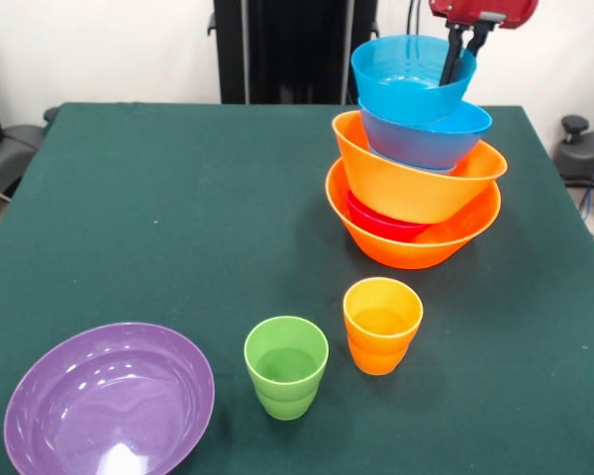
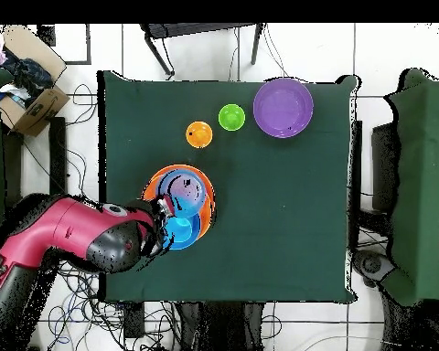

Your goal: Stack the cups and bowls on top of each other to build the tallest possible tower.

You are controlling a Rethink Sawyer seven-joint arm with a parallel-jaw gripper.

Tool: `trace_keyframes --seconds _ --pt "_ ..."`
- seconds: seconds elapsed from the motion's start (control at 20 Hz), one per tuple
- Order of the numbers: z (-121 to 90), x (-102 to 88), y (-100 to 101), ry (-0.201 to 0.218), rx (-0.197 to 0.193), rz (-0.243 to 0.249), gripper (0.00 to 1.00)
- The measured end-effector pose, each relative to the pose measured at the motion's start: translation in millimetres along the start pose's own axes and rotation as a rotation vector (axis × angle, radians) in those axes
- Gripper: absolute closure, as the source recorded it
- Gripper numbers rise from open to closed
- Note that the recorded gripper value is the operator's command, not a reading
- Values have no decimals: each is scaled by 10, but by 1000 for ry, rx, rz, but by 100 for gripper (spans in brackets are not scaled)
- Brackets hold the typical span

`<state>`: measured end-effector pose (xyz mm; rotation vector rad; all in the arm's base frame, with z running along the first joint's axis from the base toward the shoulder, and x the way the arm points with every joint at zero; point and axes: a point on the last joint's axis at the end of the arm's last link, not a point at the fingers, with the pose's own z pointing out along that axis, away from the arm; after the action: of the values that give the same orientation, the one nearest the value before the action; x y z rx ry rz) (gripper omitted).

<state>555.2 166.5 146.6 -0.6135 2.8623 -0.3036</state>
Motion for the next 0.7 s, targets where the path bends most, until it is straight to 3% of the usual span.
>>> trace_keyframes --seconds 0.7 --pt "22 7 4 -1 -5 4 100"
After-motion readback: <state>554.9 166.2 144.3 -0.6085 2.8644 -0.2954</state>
